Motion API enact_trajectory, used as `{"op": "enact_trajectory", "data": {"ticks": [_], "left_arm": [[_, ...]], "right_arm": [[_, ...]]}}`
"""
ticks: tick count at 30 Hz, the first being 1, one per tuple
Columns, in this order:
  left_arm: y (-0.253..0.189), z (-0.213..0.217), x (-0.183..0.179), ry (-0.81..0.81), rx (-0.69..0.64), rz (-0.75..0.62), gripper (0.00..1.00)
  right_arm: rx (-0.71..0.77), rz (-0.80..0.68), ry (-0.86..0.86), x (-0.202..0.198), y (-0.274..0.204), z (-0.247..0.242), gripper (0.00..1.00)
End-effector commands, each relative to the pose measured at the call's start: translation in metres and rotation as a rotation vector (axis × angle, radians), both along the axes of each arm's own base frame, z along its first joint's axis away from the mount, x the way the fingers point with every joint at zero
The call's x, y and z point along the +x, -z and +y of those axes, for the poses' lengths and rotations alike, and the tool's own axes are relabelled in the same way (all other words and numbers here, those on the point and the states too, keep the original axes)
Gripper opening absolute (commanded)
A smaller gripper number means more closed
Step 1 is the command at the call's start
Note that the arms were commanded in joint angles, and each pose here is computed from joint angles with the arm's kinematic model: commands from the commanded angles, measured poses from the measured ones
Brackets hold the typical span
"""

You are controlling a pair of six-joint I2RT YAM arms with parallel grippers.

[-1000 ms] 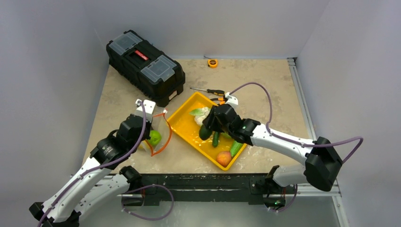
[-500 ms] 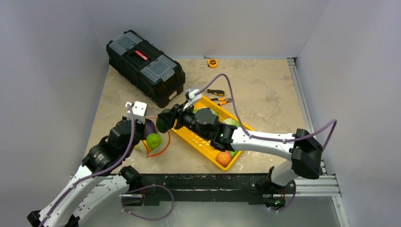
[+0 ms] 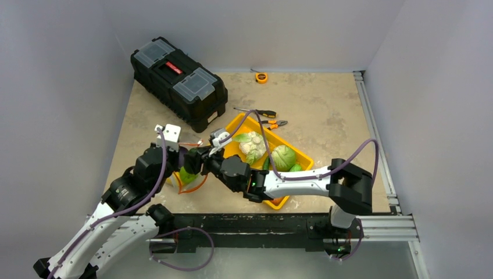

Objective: Place the food in the zip-top bag and seal the zipper
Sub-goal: Place the fake fruit in the zipper food storage bag.

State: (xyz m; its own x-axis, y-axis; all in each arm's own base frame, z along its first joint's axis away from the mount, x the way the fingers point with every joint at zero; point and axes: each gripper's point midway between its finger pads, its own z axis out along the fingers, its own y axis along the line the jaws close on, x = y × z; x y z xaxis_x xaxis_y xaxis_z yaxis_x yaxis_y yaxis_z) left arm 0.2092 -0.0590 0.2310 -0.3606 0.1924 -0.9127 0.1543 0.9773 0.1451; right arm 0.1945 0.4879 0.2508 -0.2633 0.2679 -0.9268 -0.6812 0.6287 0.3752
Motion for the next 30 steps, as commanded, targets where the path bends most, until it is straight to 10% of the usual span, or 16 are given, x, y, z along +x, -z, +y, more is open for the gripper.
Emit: {"op": "enact_trajectory", "data": {"ticks": [1, 30], "left_arm": [[-0.013, 0.0, 0.006, -0.034, -0.045, -0.049, 0.0], [-0.009, -0.008, 0.008, 0.004, -0.042, -0.032, 0.0]], "right_arm": [[0.08, -0.02, 0.068, 0.012, -0.01, -0.002, 0.0], [0.217, 0.065, 0.046, 0.03, -0.012, 0.037, 0.18]]}}
